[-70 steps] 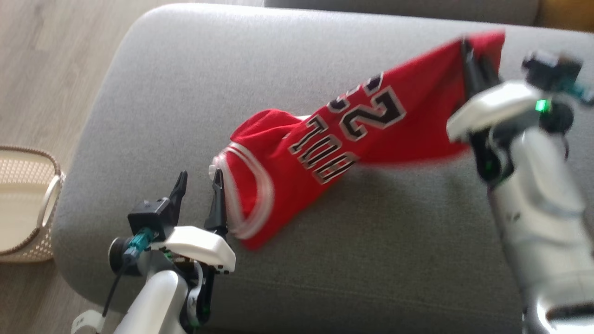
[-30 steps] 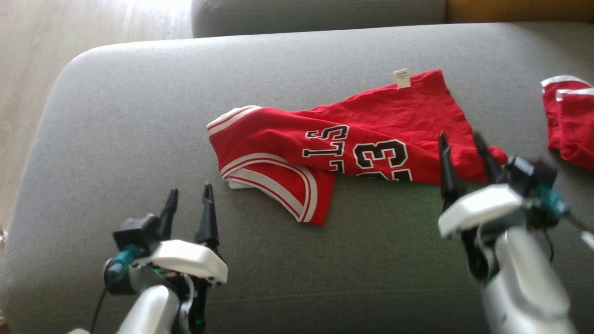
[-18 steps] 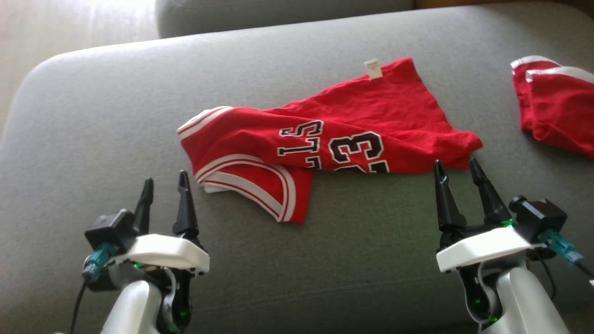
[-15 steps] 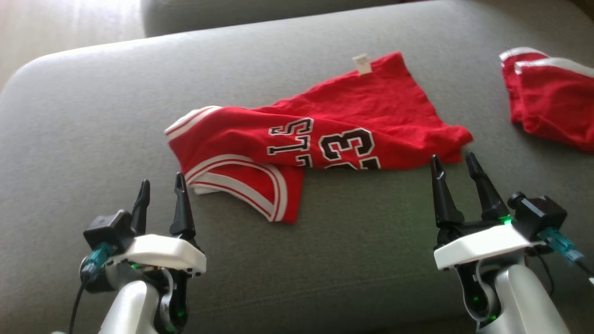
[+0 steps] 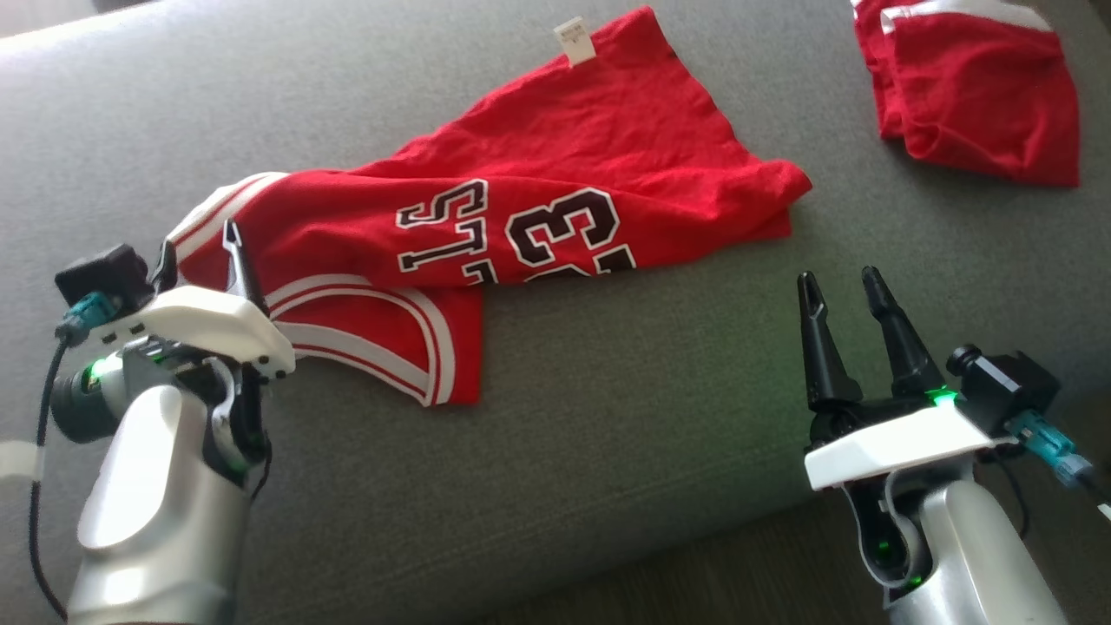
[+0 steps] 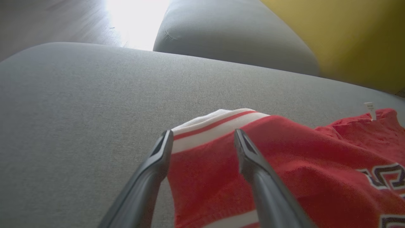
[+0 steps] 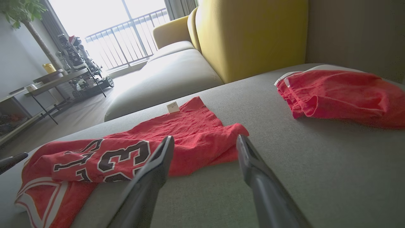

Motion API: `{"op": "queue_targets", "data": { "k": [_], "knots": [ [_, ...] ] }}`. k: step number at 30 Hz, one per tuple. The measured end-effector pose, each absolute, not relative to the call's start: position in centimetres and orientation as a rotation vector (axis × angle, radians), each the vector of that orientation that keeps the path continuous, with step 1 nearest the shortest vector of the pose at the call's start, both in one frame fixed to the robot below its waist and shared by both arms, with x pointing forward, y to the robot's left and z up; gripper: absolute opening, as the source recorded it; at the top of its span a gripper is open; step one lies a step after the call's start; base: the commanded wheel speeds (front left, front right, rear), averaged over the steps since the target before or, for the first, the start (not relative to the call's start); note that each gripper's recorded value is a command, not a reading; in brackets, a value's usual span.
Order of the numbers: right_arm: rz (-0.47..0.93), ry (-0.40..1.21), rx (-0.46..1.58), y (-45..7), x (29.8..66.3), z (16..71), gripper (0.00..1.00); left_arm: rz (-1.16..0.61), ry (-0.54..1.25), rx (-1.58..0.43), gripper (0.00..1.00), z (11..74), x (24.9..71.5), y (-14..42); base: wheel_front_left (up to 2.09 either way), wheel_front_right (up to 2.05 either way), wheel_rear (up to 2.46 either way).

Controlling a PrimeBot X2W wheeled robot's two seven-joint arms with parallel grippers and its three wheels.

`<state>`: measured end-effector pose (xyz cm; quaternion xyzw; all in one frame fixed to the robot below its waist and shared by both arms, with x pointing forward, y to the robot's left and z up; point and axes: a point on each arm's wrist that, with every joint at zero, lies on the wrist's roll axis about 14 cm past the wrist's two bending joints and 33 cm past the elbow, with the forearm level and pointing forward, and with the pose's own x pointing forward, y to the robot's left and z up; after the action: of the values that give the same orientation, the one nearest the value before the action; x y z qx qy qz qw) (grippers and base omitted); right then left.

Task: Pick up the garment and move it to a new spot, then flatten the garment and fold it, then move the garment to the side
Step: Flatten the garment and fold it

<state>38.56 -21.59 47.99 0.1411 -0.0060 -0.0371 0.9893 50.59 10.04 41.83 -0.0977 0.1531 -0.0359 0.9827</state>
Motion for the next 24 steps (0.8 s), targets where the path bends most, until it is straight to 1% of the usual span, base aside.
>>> {"op": "queue_targets", "data": {
  "k": [6,10,15,16,17,21,24],
  "knots": [
    [-0.093,-0.004,0.282,-22.2,39.0,47.6,1.0,-0.067,0.451,-0.151,1.0,38.1,51.2,10.3,0.0,0.0,0.0],
    [-0.094,-0.004,0.285,-22.3,39.4,47.5,1.0,-0.067,0.485,-0.116,1.0,37.3,52.1,10.6,0.0,0.0,0.0],
    [-0.091,0.008,0.286,-22.2,39.4,47.2,1.0,-0.127,0.528,-0.088,1.0,36.4,52.3,9.7,0.0,0.0,0.0],
    [-0.091,0.011,0.285,-22.1,39.4,47.1,1.0,-0.14,0.536,-0.085,0.44,36.3,52.4,9.5,0.0,0.0,0.0],
    [-0.09,0.013,0.287,-22.1,39.4,47.0,1.0,-0.151,0.536,-0.084,0.0,36.3,52.5,9.3,0.0,0.0,0.0],
    [-0.09,0.013,0.292,-22.1,39.4,47.0,1.0,-0.189,0.475,-0.075,0.0,37.3,53.0,8.4,0.0,0.0,0.0],
    [-0.09,0.012,0.293,-22.0,39.3,47.1,1.0,-0.19,0.344,-0.064,0.0,39.8,54.1,8.4,0.0,0.0,0.0]
  ]
}}
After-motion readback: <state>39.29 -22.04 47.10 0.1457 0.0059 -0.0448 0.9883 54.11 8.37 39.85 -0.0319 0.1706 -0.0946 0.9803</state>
